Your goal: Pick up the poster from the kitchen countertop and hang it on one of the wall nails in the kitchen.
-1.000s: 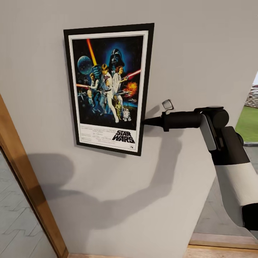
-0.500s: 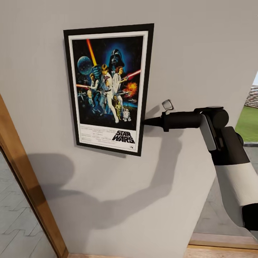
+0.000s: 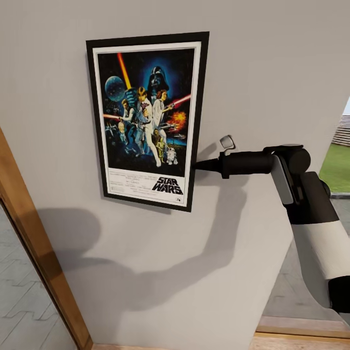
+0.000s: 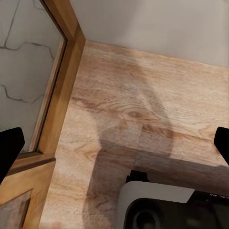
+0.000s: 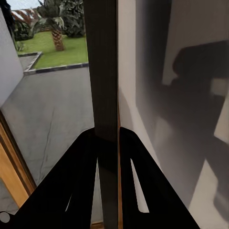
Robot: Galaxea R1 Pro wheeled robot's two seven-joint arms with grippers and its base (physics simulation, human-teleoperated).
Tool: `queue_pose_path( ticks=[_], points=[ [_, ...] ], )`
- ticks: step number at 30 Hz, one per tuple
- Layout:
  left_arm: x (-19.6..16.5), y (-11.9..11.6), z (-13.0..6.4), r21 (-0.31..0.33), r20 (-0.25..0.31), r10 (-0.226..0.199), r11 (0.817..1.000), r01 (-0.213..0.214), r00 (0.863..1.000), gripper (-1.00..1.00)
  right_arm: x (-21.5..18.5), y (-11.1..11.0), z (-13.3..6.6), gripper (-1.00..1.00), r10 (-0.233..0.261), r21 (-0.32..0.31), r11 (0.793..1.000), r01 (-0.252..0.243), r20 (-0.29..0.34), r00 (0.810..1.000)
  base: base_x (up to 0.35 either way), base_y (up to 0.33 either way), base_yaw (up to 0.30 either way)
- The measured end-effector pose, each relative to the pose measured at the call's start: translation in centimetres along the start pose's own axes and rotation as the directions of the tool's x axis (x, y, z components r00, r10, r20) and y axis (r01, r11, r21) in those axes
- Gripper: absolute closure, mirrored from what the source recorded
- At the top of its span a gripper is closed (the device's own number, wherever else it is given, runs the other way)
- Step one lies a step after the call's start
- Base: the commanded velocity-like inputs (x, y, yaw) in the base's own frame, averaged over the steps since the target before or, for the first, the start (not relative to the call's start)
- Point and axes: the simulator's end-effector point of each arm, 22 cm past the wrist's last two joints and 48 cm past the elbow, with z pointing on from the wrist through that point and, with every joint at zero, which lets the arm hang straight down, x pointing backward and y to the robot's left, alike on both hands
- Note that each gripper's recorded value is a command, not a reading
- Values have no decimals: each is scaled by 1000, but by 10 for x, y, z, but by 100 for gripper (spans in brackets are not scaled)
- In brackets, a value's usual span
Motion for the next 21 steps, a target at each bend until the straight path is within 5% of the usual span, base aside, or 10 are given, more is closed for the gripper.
queue_pose_path(
  ticks=[21],
  points=[
    [0,0,0,0,0,0,1000,0,1000,-100,0,0,0,100,-2,-1,1000,2,0,1000,10,0,0]
  ],
)
